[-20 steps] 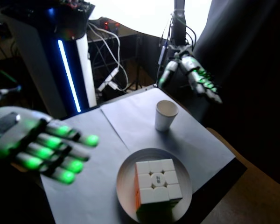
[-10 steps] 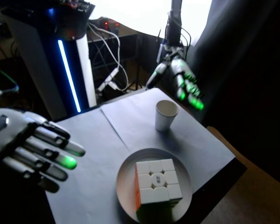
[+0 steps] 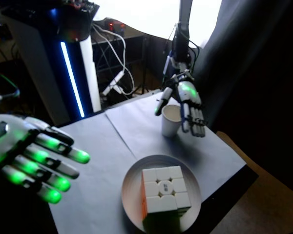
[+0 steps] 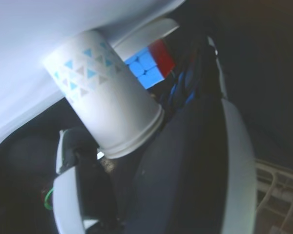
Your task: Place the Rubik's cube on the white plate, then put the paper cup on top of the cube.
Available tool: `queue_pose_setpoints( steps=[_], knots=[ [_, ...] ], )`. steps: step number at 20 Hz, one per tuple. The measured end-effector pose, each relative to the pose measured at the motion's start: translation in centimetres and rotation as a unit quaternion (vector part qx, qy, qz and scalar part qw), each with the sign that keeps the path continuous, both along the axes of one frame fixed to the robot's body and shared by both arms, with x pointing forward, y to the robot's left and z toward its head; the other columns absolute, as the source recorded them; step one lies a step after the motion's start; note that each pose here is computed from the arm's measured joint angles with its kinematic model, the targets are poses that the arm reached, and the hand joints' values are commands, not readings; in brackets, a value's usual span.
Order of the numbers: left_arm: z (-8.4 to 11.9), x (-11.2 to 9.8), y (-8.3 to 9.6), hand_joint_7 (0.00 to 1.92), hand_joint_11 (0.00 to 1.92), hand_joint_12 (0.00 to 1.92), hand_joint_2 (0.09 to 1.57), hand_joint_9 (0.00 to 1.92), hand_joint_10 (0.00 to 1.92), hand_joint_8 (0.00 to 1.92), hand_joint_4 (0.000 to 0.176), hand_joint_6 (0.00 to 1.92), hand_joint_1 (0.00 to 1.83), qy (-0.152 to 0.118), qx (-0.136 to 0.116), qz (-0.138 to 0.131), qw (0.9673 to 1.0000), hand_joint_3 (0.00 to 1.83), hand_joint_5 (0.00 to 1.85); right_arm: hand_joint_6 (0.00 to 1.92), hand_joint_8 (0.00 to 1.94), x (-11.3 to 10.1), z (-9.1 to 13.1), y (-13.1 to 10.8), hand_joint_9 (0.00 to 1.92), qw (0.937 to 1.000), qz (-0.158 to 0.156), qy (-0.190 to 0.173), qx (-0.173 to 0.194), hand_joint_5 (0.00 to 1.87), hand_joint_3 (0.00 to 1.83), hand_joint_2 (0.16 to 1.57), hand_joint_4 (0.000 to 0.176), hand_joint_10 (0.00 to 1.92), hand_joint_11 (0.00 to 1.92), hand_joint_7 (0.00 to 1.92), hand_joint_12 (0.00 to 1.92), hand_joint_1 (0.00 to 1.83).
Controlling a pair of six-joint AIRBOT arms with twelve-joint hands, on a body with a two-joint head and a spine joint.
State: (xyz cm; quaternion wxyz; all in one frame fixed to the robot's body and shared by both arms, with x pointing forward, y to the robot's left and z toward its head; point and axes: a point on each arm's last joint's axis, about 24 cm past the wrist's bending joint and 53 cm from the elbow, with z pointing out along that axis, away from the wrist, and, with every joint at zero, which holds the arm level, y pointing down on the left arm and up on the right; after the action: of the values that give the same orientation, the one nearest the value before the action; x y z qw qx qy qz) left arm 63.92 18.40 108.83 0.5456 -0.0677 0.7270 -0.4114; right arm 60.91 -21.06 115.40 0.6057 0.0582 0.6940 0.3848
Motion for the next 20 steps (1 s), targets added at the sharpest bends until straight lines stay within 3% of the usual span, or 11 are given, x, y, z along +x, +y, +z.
queue_pose_setpoints(
  steps=[2, 4, 5, 7, 9, 10, 13, 15, 16, 17, 20],
  knots=[
    [0.6, -0.3, -0.3, 0.09, 0.26, 1.92, 1.18, 0.15, 1.91, 1.71, 0.077, 1.56, 1.04, -0.005, -0.008, -0.004, 1.0000, 0.01, 0.11, 0.00, 0.00, -0.1, -0.2, 0.2, 0.04, 1.0000, 0.002, 0.001, 0.001, 0.00, 0.00, 1.17, 0.045, 0.00, 0.00, 0.00, 0.26, 0.54],
    [1.4, -0.7, -0.6, 0.13, 0.38, 1.92, 1.19, 0.24, 1.92, 1.76, 0.059, 1.76, 1.09, -0.017, -0.006, -0.015, 0.9997, 0.01, 0.09, 0.00, 0.00, -0.1, -0.2, 0.2, 0.03, 1.0000, 0.002, 0.002, 0.001, 0.00, 0.00, 1.17, 0.073, 0.00, 0.00, 0.00, 0.15, 0.56],
    [1.9, -0.8, -0.8, 0.51, 0.40, 1.92, 1.34, 0.27, 1.92, 1.71, 0.051, 1.83, 1.23, -0.023, -0.008, -0.020, 0.9995, 0.01, 0.08, 0.00, 0.00, 0.0, -0.2, 0.2, 0.05, 1.0000, 0.001, 0.002, 0.001, 0.00, 0.00, 1.18, 0.067, 0.01, 0.00, 0.00, 0.29, 0.56],
    [3.6, -1.0, -1.1, 0.52, 0.41, 1.92, 1.35, 0.27, 1.92, 1.72, 0.047, 1.85, 1.25, -0.045, -0.017, -0.027, 0.9985, 0.00, 0.13, 0.00, 0.00, -0.1, -0.2, 0.2, 0.04, 1.0000, 0.002, 0.002, 0.001, 0.00, 0.00, 1.18, 0.081, 0.00, 0.00, 0.00, 0.23, 0.56],
    [5.5, -1.5, -1.3, 0.38, 0.40, 1.92, 1.37, 0.47, 1.88, 1.82, 0.076, 1.87, 1.42, -0.069, -0.027, -0.036, 0.9966, 0.01, 0.14, 0.00, 0.00, 0.0, -0.2, 0.2, 0.04, 1.0000, 0.001, 0.003, 0.003, 0.00, 0.00, 1.18, 0.076, 0.00, 0.00, 0.00, 0.19, 0.55],
    [5.9, -1.6, -1.3, 0.35, 0.42, 1.92, 1.39, 0.46, 1.92, 1.85, 0.057, 1.88, 1.41, -0.076, -0.028, -0.038, 0.9960, 0.01, 0.11, 0.00, 0.00, -0.1, -0.2, 0.3, 0.03, 1.0000, 0.002, 0.002, 0.003, 0.00, 0.00, 1.18, 0.076, 0.00, 0.00, 0.00, 0.15, 0.55],
    [7.3, -1.6, -1.6, 0.47, 0.36, 1.92, 1.39, 0.20, 1.92, 1.79, 0.061, 1.76, 1.23, -0.094, -0.034, -0.044, 0.9940, 0.00, 0.12, 0.00, 0.00, -0.1, -0.4, 0.4, 0.03, 1.0000, 0.003, 0.004, 0.003, 0.00, 0.00, 1.19, 0.073, 0.00, 0.00, 0.00, 0.17, 0.56],
    [8.6, -1.1, -1.9, 0.45, 0.23, 1.92, 1.39, 0.12, 1.92, 1.81, 0.113, 1.79, 1.23, -0.111, -0.038, -0.048, 0.9920, 0.00, 0.08, 0.00, 0.00, 0.0, -0.4, 0.3, 0.04, 1.0000, 0.003, 0.003, 0.002, 0.00, 0.00, 1.18, 0.095, 0.00, 0.00, 0.00, 0.22, 0.55],
    [9.3, -0.6, -2.1, 0.45, 0.19, 1.92, 1.40, 0.10, 1.92, 1.82, 0.109, 1.78, 1.22, -0.119, -0.037, -0.050, 0.9910, 0.00, 0.07, 0.00, 0.00, 0.0, -0.3, 0.3, 0.04, 1.0000, 0.002, 0.003, 0.003, 0.00, 0.00, 1.18, 0.105, 0.01, 0.00, 0.00, 0.25, 0.54],
    [10.3, 0.1, -2.3, 0.04, 0.18, 1.92, 1.26, 0.10, 1.92, 1.87, 0.141, 1.80, 1.21, -0.130, -0.033, -0.052, 0.9897, 0.00, 0.07, 0.00, 0.00, 0.0, -0.3, 0.2, 0.03, 1.0000, 0.002, 0.002, 0.002, 0.00, 0.00, 1.17, 0.109, 0.00, 0.00, 0.00, 0.21, 0.54],
    [12.9, 3.0, -3.4, 0.02, 0.22, 1.92, 1.23, 0.11, 1.92, 1.92, 0.175, 1.71, 1.13, -0.145, -0.041, -0.060, 0.9868, 0.00, 0.10, 0.00, 0.00, 0.0, -0.6, 0.4, 0.04, 1.0000, 0.002, 0.004, 0.005, 0.00, 0.00, 1.17, 0.097, 0.00, 0.00, 0.00, 0.22, 0.55]
  ],
)
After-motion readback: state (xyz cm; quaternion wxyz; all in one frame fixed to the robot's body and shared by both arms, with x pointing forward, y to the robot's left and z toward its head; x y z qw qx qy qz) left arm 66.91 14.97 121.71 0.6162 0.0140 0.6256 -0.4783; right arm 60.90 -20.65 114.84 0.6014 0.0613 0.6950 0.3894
